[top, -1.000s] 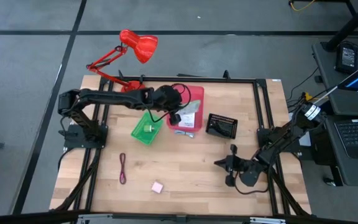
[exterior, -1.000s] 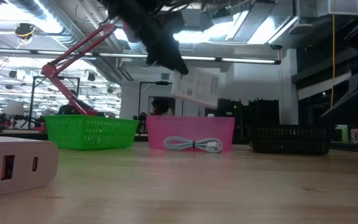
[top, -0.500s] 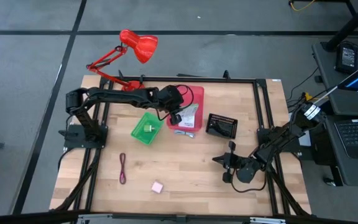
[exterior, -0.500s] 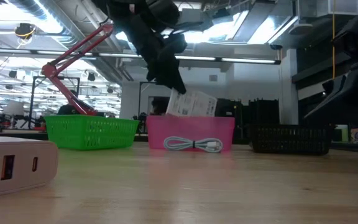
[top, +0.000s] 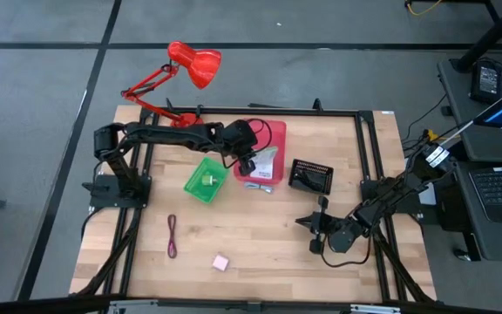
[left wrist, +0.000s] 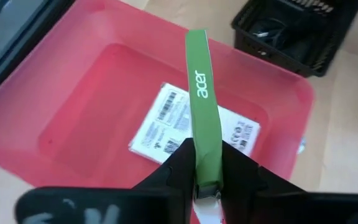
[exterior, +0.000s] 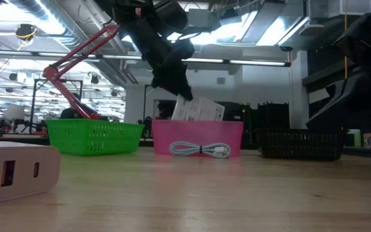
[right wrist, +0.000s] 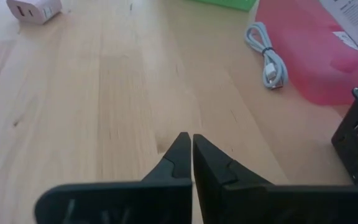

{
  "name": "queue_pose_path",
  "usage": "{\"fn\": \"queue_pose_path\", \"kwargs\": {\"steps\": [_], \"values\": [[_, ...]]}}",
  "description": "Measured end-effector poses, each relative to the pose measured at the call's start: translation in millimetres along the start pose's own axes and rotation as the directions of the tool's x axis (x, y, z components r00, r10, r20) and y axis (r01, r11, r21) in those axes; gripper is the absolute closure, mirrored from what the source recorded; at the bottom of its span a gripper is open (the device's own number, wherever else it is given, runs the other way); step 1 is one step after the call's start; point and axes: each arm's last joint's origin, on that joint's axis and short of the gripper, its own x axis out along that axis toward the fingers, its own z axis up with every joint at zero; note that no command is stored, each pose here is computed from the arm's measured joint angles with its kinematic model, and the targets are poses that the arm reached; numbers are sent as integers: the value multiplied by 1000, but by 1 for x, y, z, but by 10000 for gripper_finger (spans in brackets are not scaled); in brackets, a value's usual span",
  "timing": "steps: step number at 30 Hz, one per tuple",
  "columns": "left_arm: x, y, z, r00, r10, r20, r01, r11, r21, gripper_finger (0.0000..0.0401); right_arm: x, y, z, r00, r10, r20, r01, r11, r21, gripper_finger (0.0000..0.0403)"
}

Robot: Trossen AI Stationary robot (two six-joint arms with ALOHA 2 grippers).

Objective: Pick and place items into bin
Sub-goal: Put the card reader box into the pink bin

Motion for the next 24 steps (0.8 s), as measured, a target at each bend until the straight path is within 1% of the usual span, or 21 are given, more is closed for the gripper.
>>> {"fn": "queue_pose_path", "kwargs": {"steps": [8,10,13,16,20,22,24], "values": [[0,1,0,1000,21,1,-21,1000,-1,290,0,0,1,1000,5,3,-5,1000,7,403],[0,1,0,999,40,4,-40,999,2,277,0,0,1,1000,6,4,-6,1000,8,403],[-4,2,1,997,75,14,-76,996,46,264,0,1,1,1000,8,8,-8,1000,12,403],[-10,3,4,995,95,33,-97,992,76,259,0,1,1,1000,8,9,-9,1000,14,403],[-24,-2,8,994,79,74,-87,989,116,261,0,1,2,1000,10,12,-11,1000,18,403],[-32,-7,9,995,42,87,-54,988,143,264,0,1,2,1000,10,12,-10,1000,17,403],[-38,-13,8,997,-11,74,-2,985,173,269,0,1,2,1000,10,13,-10,1000,18,403]]}}
